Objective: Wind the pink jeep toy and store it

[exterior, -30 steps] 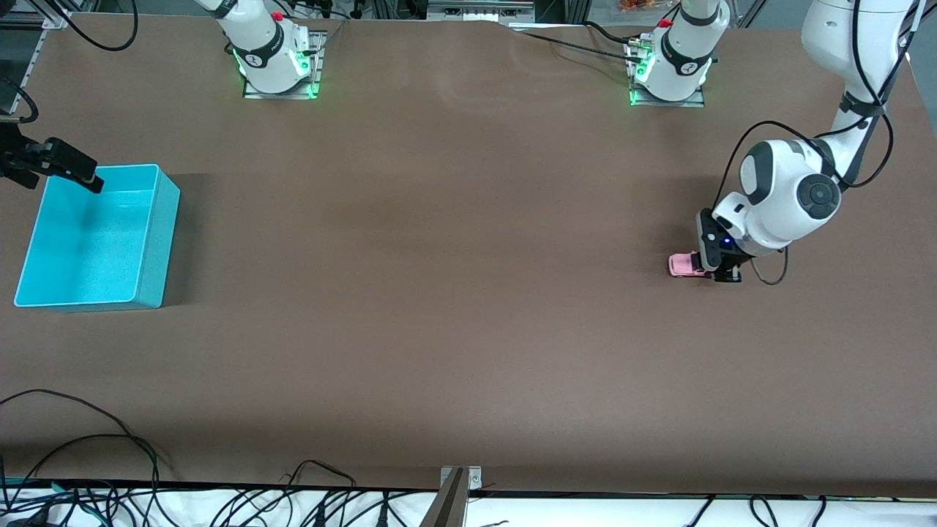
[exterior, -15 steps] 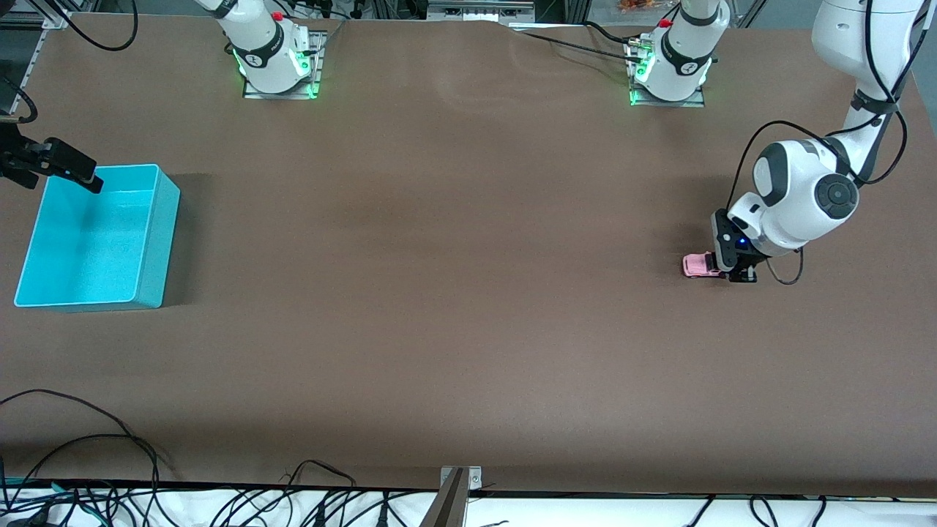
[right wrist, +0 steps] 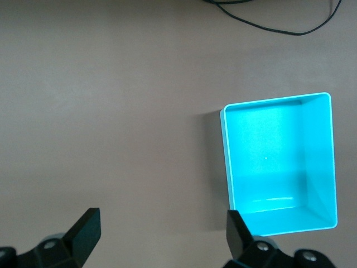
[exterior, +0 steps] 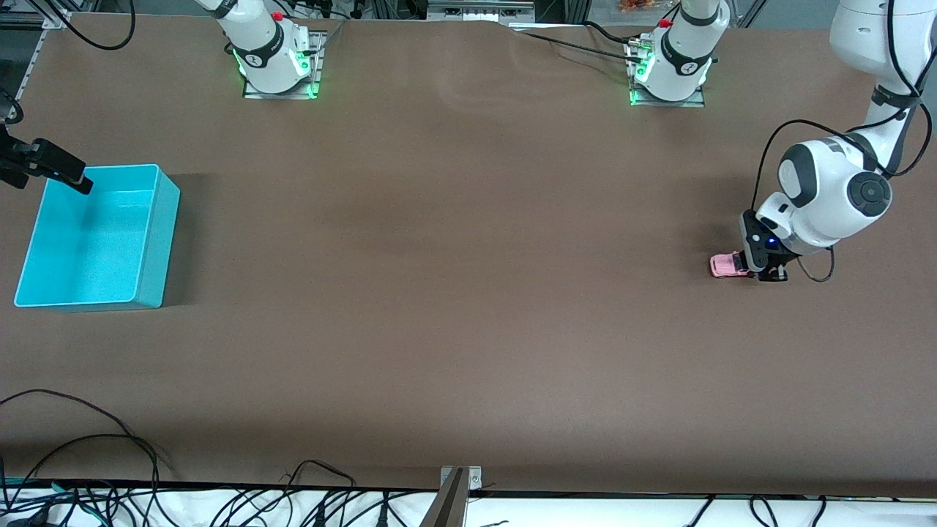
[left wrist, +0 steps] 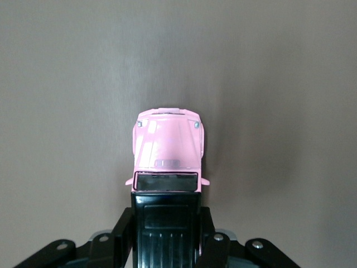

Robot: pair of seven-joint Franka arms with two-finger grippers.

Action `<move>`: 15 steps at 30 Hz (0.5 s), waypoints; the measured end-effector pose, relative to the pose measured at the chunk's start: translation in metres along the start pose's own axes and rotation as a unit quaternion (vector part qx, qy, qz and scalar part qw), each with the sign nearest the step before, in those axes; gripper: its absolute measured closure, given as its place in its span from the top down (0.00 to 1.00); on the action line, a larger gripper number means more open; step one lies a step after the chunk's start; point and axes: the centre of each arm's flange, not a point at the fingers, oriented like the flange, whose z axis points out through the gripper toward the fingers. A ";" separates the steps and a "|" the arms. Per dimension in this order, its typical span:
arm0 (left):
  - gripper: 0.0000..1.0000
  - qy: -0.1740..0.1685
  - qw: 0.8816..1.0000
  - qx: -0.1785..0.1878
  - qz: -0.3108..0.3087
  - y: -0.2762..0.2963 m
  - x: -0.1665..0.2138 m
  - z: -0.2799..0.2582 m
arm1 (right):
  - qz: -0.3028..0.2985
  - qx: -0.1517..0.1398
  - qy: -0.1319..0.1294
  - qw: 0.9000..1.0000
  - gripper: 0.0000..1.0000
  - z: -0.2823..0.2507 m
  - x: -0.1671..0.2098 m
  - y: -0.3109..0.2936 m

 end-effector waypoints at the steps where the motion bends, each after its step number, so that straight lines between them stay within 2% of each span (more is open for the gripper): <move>1: 0.50 -0.001 1.000 0.001 -0.002 0.000 -0.004 0.000 | 0.000 0.000 0.000 1.000 1.00 0.000 0.000 0.000; 15: 0.50 -0.021 1.000 0.008 -0.008 0.006 -0.061 0.002 | 0.000 0.001 0.000 1.000 1.00 0.000 0.000 -0.001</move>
